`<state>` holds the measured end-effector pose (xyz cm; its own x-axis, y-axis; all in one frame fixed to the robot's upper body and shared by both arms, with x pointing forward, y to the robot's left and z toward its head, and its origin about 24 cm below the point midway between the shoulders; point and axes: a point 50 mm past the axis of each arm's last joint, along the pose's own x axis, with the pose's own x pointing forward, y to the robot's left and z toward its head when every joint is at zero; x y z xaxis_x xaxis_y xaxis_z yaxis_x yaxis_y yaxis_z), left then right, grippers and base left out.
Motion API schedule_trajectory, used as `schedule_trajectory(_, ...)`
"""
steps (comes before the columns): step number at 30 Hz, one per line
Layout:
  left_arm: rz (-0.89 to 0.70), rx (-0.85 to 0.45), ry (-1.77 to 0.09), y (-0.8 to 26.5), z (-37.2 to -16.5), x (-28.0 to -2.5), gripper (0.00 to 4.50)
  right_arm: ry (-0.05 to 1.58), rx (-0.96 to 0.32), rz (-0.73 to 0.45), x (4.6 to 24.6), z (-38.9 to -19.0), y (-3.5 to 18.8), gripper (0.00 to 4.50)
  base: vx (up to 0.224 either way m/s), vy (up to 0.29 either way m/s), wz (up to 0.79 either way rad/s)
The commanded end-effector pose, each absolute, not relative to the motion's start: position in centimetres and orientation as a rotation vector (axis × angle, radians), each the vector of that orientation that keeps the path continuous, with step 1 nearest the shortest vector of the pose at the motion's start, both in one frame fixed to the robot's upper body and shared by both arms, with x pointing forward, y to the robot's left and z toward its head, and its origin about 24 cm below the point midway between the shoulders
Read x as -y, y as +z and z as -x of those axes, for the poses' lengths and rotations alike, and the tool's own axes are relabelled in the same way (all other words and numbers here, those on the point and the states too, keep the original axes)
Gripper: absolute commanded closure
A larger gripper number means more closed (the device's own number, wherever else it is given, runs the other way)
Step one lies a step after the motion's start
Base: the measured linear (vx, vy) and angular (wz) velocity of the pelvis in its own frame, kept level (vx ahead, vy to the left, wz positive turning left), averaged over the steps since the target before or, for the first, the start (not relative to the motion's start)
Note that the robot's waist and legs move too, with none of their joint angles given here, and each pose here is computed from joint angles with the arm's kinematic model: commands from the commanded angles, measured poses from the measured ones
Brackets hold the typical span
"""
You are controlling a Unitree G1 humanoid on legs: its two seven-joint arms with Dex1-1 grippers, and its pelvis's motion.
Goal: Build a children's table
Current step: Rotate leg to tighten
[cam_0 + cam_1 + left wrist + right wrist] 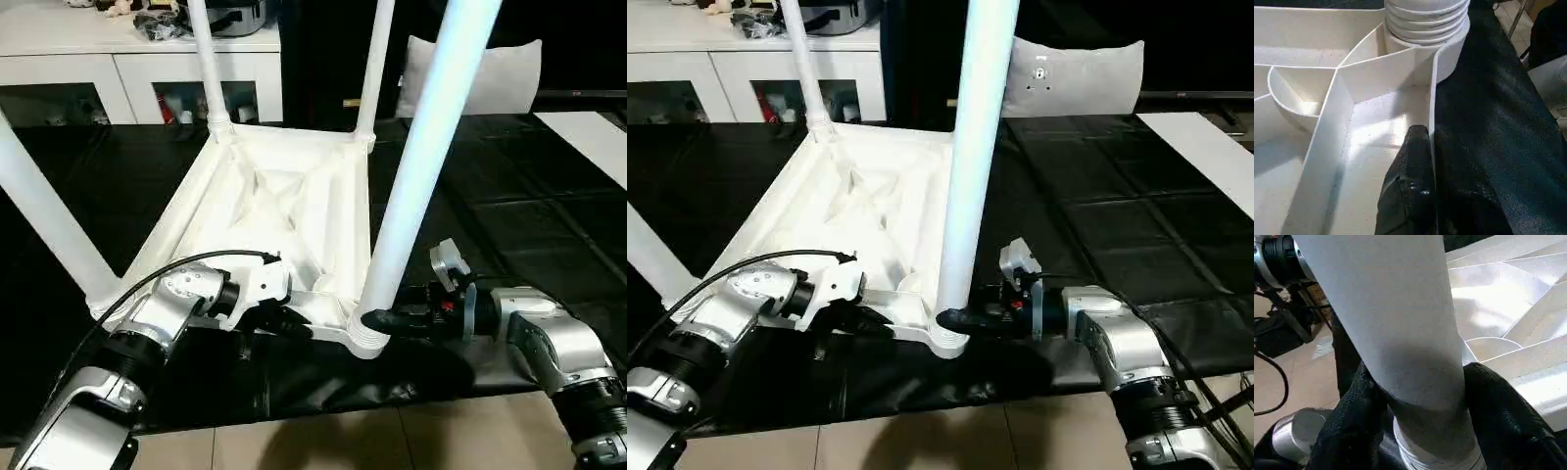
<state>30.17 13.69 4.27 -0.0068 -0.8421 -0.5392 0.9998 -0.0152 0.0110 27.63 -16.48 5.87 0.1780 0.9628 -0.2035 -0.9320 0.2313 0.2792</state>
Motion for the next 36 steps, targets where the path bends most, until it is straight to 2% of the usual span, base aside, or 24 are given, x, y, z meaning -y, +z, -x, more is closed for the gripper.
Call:
schedule_trajectory(1, -0.376, -0.492, -1.449, 3.0, -29.6, -13.8, 4.50, 1.269, -0.379, -0.083, 15.6, -28.1, 5.5, 2.36, 0.000, 0.000, 0.00)
schedule_trajectory(5, -0.334, -0.484, -1.386, 3.3, -29.6, -13.5, 4.50, 1.109, -0.382, -0.040, 15.1, -29.2, 4.9, 2.41, 0.000, 0.000, 0.00)
schedule_trajectory(7, -0.311, -0.468, -1.289, 3.7, -29.7, -12.9, 4.50, 0.935, -0.399, -0.037, 14.6, -30.5, 4.4, 2.45, 0.000, 0.000, 0.00)
schedule_trajectory(8, -0.311, -0.468, -1.289, 3.7, -29.7, -12.9, 4.50, 0.935, -0.399, -0.037, 14.6, -30.5, 4.4, 2.47, 0.000, 0.000, 0.00)
schedule_trajectory(9, -0.269, -0.453, -1.226, 3.8, -29.7, -12.1, 4.50, 0.838, -0.405, -0.038, 14.1, -31.1, 4.1, 2.47, 0.000, 0.000, 0.00)
schedule_trajectory(12, -0.213, -0.431, -1.134, 4.2, -29.8, -10.6, 4.50, 0.719, -0.408, -0.109, 13.3, -31.8, 4.0, 2.47, 0.000, 0.000, 0.00)
schedule_trajectory(13, -0.197, -0.416, -1.089, 4.4, -29.9, -9.5, 4.50, 0.661, -0.385, -0.149, 12.8, -32.2, 4.1, 2.47, 0.000, 0.000, 0.00)
schedule_trajectory(15, -0.200, -0.407, -1.069, 4.5, -30.0, -8.9, 4.50, 0.638, -0.367, -0.153, 12.6, -32.4, 4.2, 2.47, 0.000, 0.000, 0.00)
schedule_trajectory(16, -0.203, -0.402, -1.063, 4.5, -30.0, -8.6, 4.50, 0.635, -0.361, -0.152, 12.5, -32.5, 4.2, 2.14, 0.000, 0.000, 0.00)
schedule_trajectory(18, -0.213, -0.392, -1.053, 4.5, -30.1, -7.6, 4.50, 0.646, -0.349, -0.143, 12.2, -32.5, 4.1, 1.82, 0.000, 0.000, 0.00)
schedule_trajectory(20, -0.225, -0.388, -1.048, 4.6, -30.1, -7.4, 4.50, 0.644, -0.342, -0.140, 12.1, -32.4, 4.1, 1.79, 0.000, 0.000, 0.00)
schedule_trajectory(24, -0.254, -0.376, -1.043, 4.9, -30.3, -7.7, 4.50, 0.645, -0.338, -0.116, 12.6, -32.1, 4.1, 1.40, 0.000, 0.000, 0.00)
schedule_trajectory(25, -0.275, -0.347, -1.049, 5.2, -30.5, -8.5, 4.50, 0.661, -0.323, -0.086, 13.5, -31.8, 4.0, 1.35, 0.000, 0.000, 0.00)
schedule_trajectory(27, -0.300, -0.329, -1.069, 5.3, -30.4, -9.1, 4.50, 0.678, -0.309, -0.065, 14.3, -31.6, 4.1, 1.12, 0.000, 0.000, 0.00)
schedule_trajectory(29, -0.345, -0.318, -1.151, 5.0, -29.9, -9.8, 4.50, 0.721, -0.283, -0.036, 15.4, -31.3, 4.6, 0.96, 0.000, 0.000, 0.00)
schedule_trajectory(33, -0.403, -0.350, -1.227, 4.5, -29.4, -10.7, 4.50, 0.817, -0.249, -0.001, 16.4, -30.8, 5.5, 0.57, 0.000, 0.000, 0.00)
schedule_trajectory(36, -0.460, -0.381, -1.262, 4.1, -29.2, -11.5, 4.50, 0.912, -0.242, 0.030, 17.0, -30.1, 6.0, 0.51, 0.000, 0.000, 0.00)
